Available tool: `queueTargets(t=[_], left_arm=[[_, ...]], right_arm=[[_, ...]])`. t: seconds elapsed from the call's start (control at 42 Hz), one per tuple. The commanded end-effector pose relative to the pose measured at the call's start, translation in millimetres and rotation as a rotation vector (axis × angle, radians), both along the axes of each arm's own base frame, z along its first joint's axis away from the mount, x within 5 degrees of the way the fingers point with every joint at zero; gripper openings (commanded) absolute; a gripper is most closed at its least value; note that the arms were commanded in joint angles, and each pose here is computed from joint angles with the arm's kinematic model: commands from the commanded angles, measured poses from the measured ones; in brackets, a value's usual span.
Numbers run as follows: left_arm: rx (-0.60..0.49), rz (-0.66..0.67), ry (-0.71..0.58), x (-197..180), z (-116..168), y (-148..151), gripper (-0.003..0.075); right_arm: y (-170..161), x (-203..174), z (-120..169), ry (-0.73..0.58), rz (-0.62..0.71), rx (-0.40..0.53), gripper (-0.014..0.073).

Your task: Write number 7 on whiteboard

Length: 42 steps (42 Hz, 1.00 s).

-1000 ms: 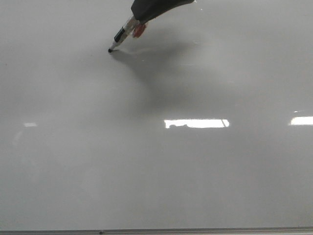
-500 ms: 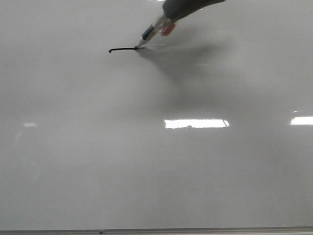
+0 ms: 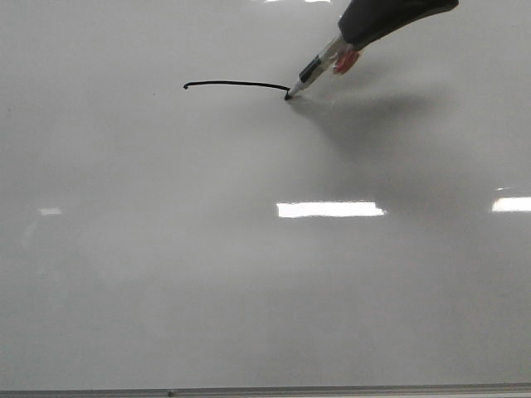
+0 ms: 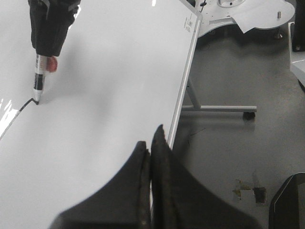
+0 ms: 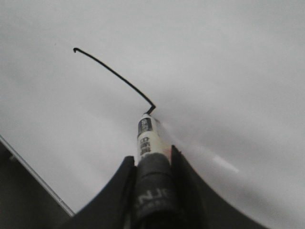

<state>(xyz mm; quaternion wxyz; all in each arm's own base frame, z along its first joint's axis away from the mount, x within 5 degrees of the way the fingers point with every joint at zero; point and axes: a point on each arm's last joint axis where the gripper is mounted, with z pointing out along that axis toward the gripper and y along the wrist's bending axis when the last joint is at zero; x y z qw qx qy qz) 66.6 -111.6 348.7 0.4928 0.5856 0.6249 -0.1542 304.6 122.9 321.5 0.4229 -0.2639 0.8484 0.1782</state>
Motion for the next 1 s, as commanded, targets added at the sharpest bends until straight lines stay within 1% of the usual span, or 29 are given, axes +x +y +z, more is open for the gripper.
queueTargets(t=[0.0,0.214,0.381,0.5,0.595,0.69,0.81,0.905,0.976], left_arm=[[-0.098,0.008,-0.031,1,15,-2,-0.0020],[-0.098,0.008,-0.031,1,15,-2,-0.0020],[-0.098,0.008,-0.031,1,15,-2,-0.0020],[-0.098,0.008,-0.031,1,15,-2,-0.0020],[-0.098,0.008,-0.031,1,15,-2,-0.0020],[-0.098,0.008,-0.031,1,15,-2,-0.0020],[-0.101,0.008,-0.027,0,15,-2,-0.0020],[-0.122,0.010,-0.040,1,17,-2,-0.0020],[-0.111,0.009,-0.033,3,17,-5,-0.0018]], right_arm=[[6,4,7,-0.072,-0.007,-0.009,-0.0057],[37,11,-29,0.024,0.071,-0.043,-0.0057],[56,18,-58,0.080,0.099,-0.073,-0.0057],[64,17,-65,0.095,0.119,-0.081,-0.0057],[65,4,-50,0.094,0.161,-0.068,-0.0057],[64,-19,-18,0.058,0.222,-0.040,-0.0057],[62,-57,26,0.008,0.345,-0.017,-0.0057],[61,-79,47,0.000,0.437,-0.017,-0.0057],[63,-95,61,-0.007,0.525,-0.030,-0.0057]])
